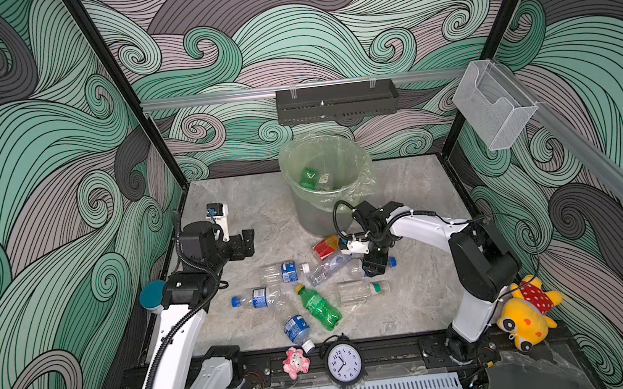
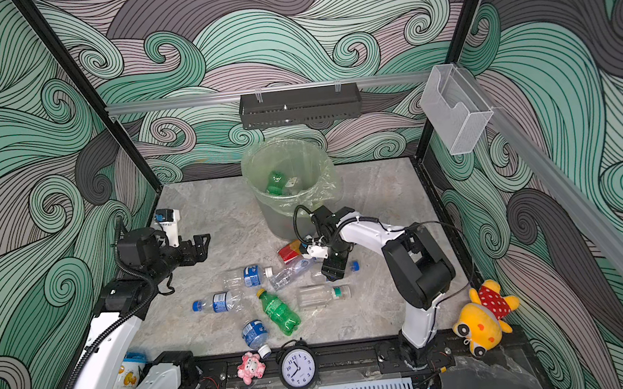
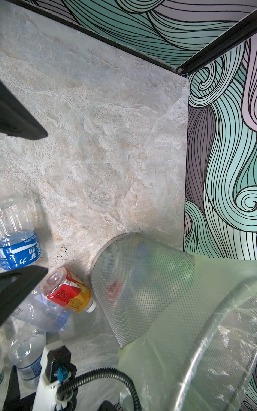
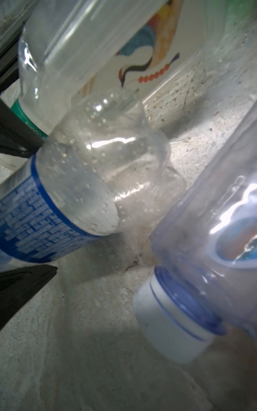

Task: Throw the plastic bottles in the bin
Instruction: Pick up the plastic bottle from the center of the table.

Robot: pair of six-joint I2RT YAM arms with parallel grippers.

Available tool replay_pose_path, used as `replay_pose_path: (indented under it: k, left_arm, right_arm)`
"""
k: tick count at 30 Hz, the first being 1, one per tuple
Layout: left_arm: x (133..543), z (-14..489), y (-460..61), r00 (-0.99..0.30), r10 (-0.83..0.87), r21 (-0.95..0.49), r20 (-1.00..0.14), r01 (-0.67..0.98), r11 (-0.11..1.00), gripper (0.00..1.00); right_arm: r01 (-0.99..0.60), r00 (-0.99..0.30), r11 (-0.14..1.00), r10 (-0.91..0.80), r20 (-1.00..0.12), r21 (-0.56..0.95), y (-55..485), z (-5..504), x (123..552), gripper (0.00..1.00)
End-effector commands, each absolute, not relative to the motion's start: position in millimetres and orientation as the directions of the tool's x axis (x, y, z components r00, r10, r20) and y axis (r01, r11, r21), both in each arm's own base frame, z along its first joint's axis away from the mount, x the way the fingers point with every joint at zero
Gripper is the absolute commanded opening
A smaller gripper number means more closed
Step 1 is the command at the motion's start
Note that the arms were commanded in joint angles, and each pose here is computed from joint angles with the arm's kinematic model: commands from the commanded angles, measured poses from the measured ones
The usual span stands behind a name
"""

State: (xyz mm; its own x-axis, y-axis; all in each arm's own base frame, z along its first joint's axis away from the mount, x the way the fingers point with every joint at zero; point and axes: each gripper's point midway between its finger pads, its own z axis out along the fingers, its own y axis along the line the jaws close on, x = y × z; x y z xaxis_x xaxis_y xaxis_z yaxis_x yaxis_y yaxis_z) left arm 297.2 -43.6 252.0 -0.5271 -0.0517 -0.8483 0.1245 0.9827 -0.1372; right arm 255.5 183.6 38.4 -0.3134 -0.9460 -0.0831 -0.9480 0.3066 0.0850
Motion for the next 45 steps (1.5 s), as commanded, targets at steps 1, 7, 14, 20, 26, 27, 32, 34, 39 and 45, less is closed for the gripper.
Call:
replay_pose_path:
  k: [1, 7, 14, 20, 26, 27, 32, 34, 39, 45]
  left_arm:
    - [294.7, 253.0, -36.5, -0.521, -0.063, -0.133, -0.851, 0.098, 0.986, 0.90]
    - [293.4, 253.4, -36.1, -0.520, -0.063, -0.131, -0.852, 0.096, 0.987, 0.90]
    - [291.8, 253.7, -33.7, -0.518, -0.059, -0.121, -0.853, 0.087, 0.989, 0.90]
    - [291.8, 254.1, -32.5, -0.518, -0.052, -0.111, -0.854, 0.085, 0.990, 0.90]
    - [293.2, 253.2, -31.9, -0.517, -0.052, -0.109, -0.854, 0.082, 0.991, 0.90]
    - [293.5, 252.8, -31.9, -0.518, -0.052, -0.109, -0.854, 0.082, 0.991, 0.90]
    - [295.0, 254.4, -32.0, -0.515, -0.046, -0.105, -0.856, 0.085, 0.991, 0.90]
    - [296.1, 254.9, -31.8, -0.514, -0.045, -0.102, -0.857, 0.085, 0.991, 0.90]
    - [299.3, 254.6, -32.3, -0.514, -0.051, -0.108, -0.856, 0.083, 0.991, 0.90]
    - [301.6, 256.9, -32.7, -0.511, -0.056, -0.113, -0.858, 0.082, 0.990, 0.90]
  right_arm:
    - [-0.950, -0.310, 0.306, -0.949, -0.062, 0.065, 179.1, 34.3, 254.5, 0.74]
    - [-0.951, -0.308, 0.304, -0.949, -0.066, 0.057, 180.6, 32.9, 256.4, 0.75]
    - [-0.947, -0.321, 0.317, -0.944, -0.076, 0.058, 183.1, 33.0, 257.7, 0.66]
    - [-0.940, -0.341, 0.341, -0.937, -0.078, 0.018, 176.3, 42.1, 257.1, 0.62]
    - [-0.901, -0.426, 0.433, -0.894, -0.140, -0.023, 177.9, 63.8, 261.8, 0.58]
    - [-0.894, -0.437, 0.447, -0.885, -0.158, -0.029, 179.1, 67.7, 262.5, 0.58]
    - [-0.888, -0.437, 0.459, -0.862, -0.258, -0.025, 185.9, 86.8, 257.7, 0.53]
    - [-0.891, -0.425, 0.453, -0.853, -0.302, -0.028, 189.3, 95.6, 254.5, 0.53]
    - [-0.893, -0.412, 0.450, -0.833, -0.368, -0.019, 191.6, 111.5, 244.3, 0.51]
    - [-0.880, -0.417, 0.476, -0.779, -0.469, -0.008, 196.5, 132.0, 236.8, 0.50]
